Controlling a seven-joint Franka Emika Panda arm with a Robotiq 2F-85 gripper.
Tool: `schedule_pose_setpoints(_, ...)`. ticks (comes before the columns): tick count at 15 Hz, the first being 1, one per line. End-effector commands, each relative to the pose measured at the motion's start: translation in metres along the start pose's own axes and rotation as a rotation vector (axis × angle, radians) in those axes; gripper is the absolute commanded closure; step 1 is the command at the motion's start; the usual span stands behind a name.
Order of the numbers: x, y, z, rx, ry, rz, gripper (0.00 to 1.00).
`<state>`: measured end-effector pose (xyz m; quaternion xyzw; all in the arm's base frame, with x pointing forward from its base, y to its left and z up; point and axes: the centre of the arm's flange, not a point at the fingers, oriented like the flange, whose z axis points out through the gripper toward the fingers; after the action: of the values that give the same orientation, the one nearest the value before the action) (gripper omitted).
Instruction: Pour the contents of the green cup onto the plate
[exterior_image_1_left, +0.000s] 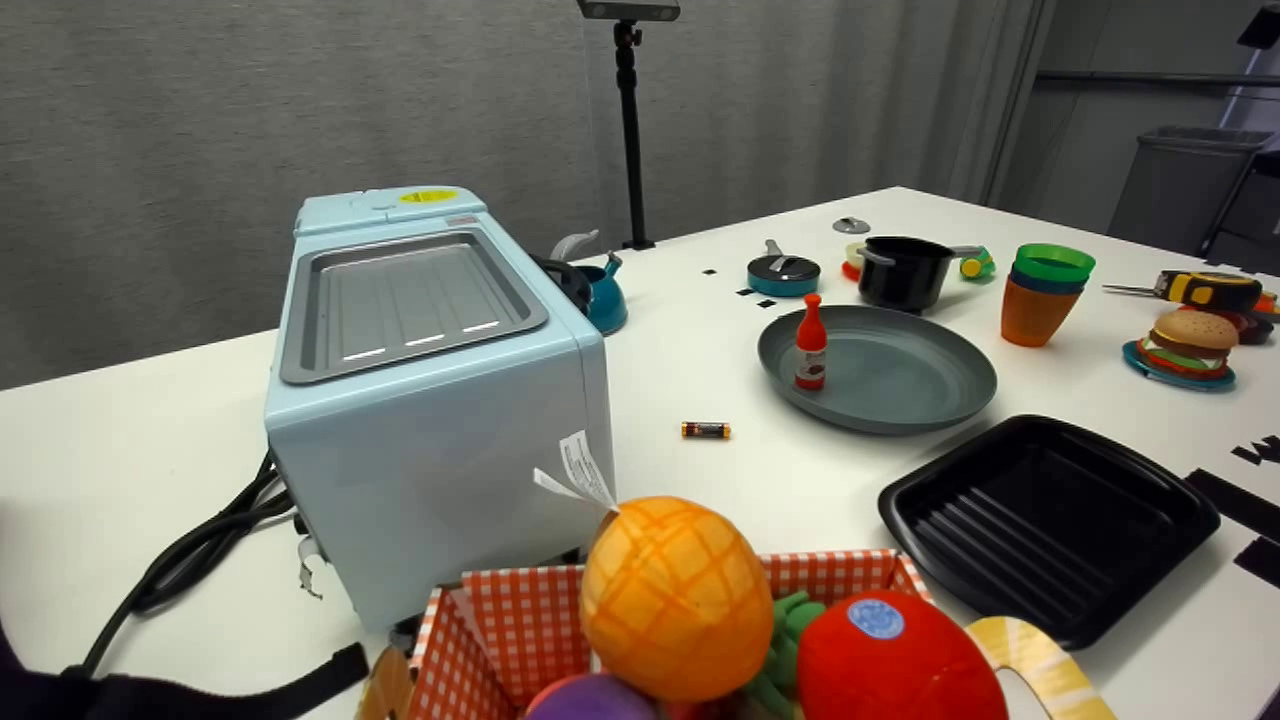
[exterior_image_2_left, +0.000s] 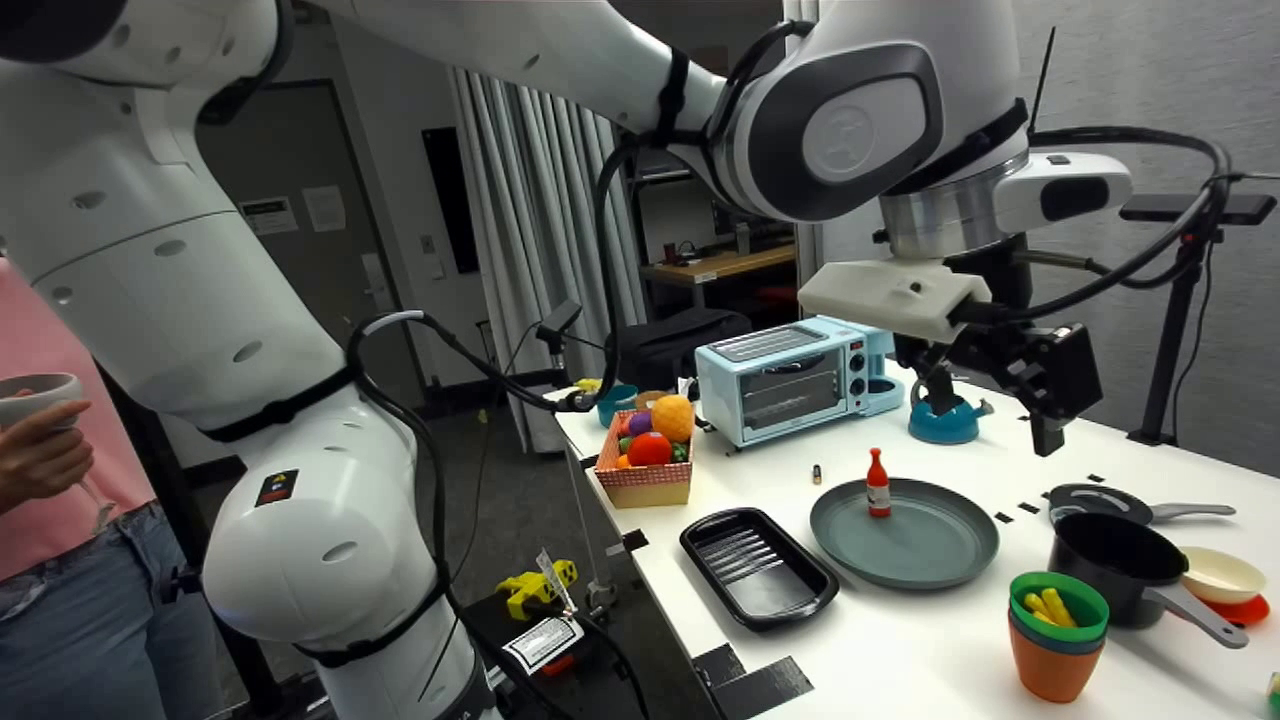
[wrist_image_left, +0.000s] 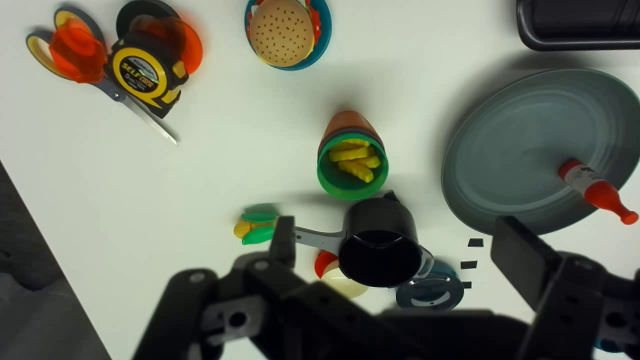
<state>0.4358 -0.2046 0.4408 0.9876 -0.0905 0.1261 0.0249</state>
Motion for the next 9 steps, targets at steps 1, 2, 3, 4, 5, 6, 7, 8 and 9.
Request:
schedule_pose_setpoints(1,0.005,-0.001,0.014,0.009,-0.016,-0.013,0.0)
schedule_pose_setpoints(2,0.006,-0.003,0.021,0.014,-0.025,-0.019,0.0)
schedule_pose_setpoints(3,0.008,-0.005,0.03,0.018,-0.035,-0.024,0.0)
schedule_pose_setpoints(4,0.01,-0.007,0.037,0.017,-0.045,-0.027,0.0)
schedule_pose_setpoints(5,0.012,-0.007,0.046,0.014,-0.055,-0.03,0.0)
schedule_pose_setpoints(6,0.014,-0.008,0.054,0.016,-0.067,-0.034,0.0)
schedule_pose_setpoints(7,0.015,-0.01,0.063,0.014,-0.081,-0.039,0.0)
schedule_pose_setpoints(8,0.017,-0.011,0.073,0.004,-0.091,-0.047,0.0)
schedule_pose_setpoints(9,0.018,-0.011,0.082,-0.003,-0.097,-0.049,0.0)
